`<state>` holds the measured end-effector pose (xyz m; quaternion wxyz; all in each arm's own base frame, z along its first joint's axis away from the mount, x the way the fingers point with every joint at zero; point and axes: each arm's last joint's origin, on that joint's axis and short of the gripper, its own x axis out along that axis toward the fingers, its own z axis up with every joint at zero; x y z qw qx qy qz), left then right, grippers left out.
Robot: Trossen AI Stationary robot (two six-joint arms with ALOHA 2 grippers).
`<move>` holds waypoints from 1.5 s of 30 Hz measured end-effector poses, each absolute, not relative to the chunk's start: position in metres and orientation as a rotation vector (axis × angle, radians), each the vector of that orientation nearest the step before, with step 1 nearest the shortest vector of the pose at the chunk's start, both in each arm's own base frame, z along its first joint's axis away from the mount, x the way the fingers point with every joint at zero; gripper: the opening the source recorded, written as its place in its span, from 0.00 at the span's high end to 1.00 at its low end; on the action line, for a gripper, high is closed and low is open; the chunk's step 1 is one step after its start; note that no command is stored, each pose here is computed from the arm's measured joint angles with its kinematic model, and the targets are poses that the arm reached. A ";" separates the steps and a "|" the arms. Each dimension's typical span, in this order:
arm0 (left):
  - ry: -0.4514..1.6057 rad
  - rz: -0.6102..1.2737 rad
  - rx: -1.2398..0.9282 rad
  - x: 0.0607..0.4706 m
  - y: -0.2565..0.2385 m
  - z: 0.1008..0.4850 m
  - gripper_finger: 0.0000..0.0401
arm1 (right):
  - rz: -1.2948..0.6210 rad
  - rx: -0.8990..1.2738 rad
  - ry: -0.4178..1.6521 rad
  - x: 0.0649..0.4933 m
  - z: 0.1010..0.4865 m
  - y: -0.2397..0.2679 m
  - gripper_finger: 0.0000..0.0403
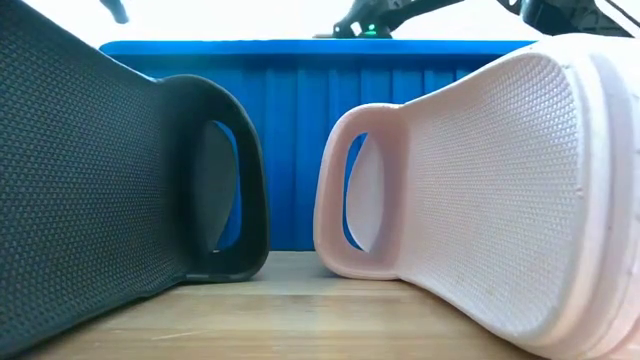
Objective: Pick and place slides into bin
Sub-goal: Put the pink slide into the blue bin
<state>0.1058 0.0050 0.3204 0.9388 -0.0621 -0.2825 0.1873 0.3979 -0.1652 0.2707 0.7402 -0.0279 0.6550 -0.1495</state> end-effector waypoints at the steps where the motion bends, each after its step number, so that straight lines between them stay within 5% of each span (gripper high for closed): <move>1: -0.577 0.382 -0.127 0.105 0.005 0.320 0.54 | -0.323 -0.074 1.430 0.395 0.274 -0.165 0.50; 11: -0.532 0.383 -0.114 0.098 0.006 0.317 0.54 | -0.277 -0.117 1.205 0.364 0.304 -0.147 0.57; 19: -0.556 0.385 -0.120 0.093 0.006 0.319 0.54 | -0.373 -0.139 1.085 0.318 0.268 -0.153 0.60; 28: -0.551 0.407 -0.120 0.093 0.007 0.318 0.54 | -0.308 -0.232 1.201 0.311 0.228 -0.152 0.55; 34: -0.518 0.406 -0.115 0.096 0.006 0.315 0.54 | -0.459 -0.349 1.292 0.315 0.217 -0.159 0.55; 45: -0.499 0.435 -0.119 0.096 0.007 0.314 0.54 | -0.324 -0.402 1.334 0.321 0.198 -0.166 0.58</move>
